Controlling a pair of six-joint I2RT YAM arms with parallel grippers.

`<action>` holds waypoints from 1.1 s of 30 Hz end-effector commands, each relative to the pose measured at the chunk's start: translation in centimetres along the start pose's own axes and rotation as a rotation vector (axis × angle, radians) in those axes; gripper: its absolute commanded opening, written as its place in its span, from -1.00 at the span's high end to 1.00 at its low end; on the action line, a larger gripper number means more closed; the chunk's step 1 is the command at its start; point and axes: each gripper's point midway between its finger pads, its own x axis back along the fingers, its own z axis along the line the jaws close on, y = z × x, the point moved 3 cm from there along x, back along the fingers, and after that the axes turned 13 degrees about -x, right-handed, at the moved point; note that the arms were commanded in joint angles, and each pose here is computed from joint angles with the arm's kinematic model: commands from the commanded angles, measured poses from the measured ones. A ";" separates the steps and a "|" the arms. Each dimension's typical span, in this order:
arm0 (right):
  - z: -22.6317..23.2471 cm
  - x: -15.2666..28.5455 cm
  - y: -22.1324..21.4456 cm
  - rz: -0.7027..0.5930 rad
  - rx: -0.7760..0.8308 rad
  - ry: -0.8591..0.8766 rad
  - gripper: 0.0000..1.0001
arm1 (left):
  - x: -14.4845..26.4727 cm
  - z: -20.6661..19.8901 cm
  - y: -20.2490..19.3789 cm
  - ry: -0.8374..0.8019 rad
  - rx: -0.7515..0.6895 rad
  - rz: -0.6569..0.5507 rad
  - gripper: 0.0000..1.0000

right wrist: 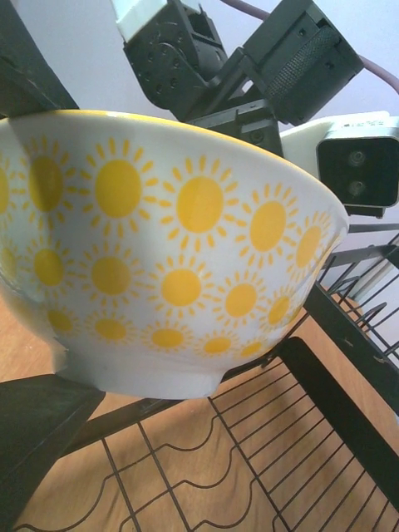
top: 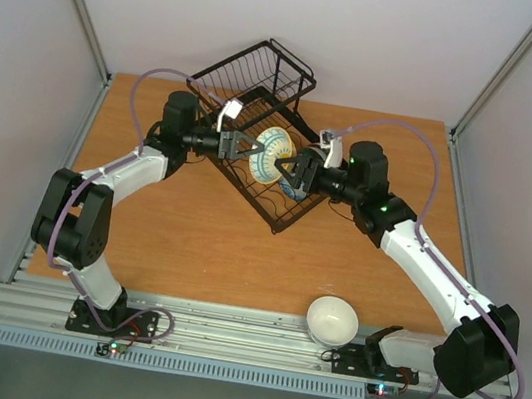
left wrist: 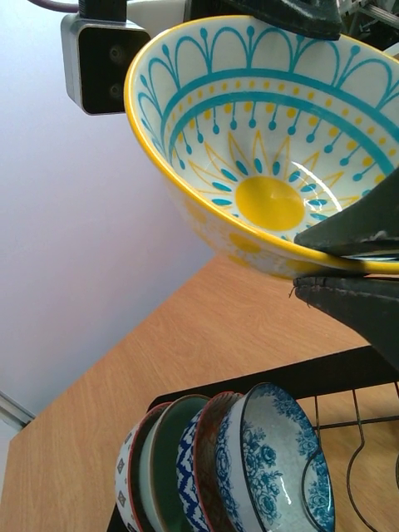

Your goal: Load the bowls into the dish rack

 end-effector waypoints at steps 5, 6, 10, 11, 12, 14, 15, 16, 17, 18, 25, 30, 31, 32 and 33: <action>-1.6 1.5 -0.2 -0.003 0.057 -0.192 0.97 | 0.7 -1.4 1.9 0.054 -0.062 -0.005 -0.02; -1.9 1.7 0.1 -0.002 0.093 -0.235 0.97 | 0.9 -1.1 1.9 0.100 -0.069 -0.003 -0.15; -2.8 1.9 0.8 0.040 0.154 -0.366 0.97 | 1.9 0.1 2.3 0.276 -0.117 -0.008 -0.32; -2.7 1.8 1.1 0.049 0.171 -0.384 0.97 | 2.1 0.5 2.4 0.317 -0.125 -0.011 -0.33; -2.8 1.7 1.3 0.063 0.186 -0.406 0.97 | 2.3 0.7 2.5 0.350 -0.131 -0.017 -0.35; -2.9 1.3 1.5 0.095 0.230 -0.457 0.97 | 2.9 1.5 2.2 0.425 -0.116 -0.008 -0.38; -3.0 1.0 1.5 0.116 0.261 -0.490 0.97 | 3.1 1.8 2.2 0.459 -0.116 -0.009 -0.38; -3.1 0.6 1.4 0.141 0.292 -0.530 0.97 | 3.3 2.2 2.2 0.490 -0.114 -0.008 -0.38; -3.4 0.2 1.2 0.167 0.329 -0.572 0.97 | 3.6 2.5 2.2 0.514 -0.112 -0.007 -0.38; -3.5 -0.2 1.0 0.189 0.359 -0.609 0.97 | 3.7 2.7 2.2 0.536 -0.109 -0.005 -0.38; -6.9 -2.7 -0.9 0.318 0.562 -0.914 0.97 | 4.0 3.4 2.0 0.579 -0.105 0.001 -0.38; -8.8 -3.1 -1.3 0.344 0.620 -1.042 0.97 | 3.8 3.5 1.8 0.571 -0.096 0.007 -0.38; -9.0 -3.2 -1.3 0.347 0.630 -1.055 0.97 | 3.8 3.5 1.8 0.570 -0.094 0.007 -0.38; -9.2 -3.4 -1.5 0.354 0.641 -1.065 0.97 | 3.8 3.6 1.8 0.568 -0.092 0.009 -0.38; -9.3 -3.5 -1.5 0.358 0.651 -1.077 0.97 | 3.7 3.6 1.7 0.564 -0.090 0.011 -0.38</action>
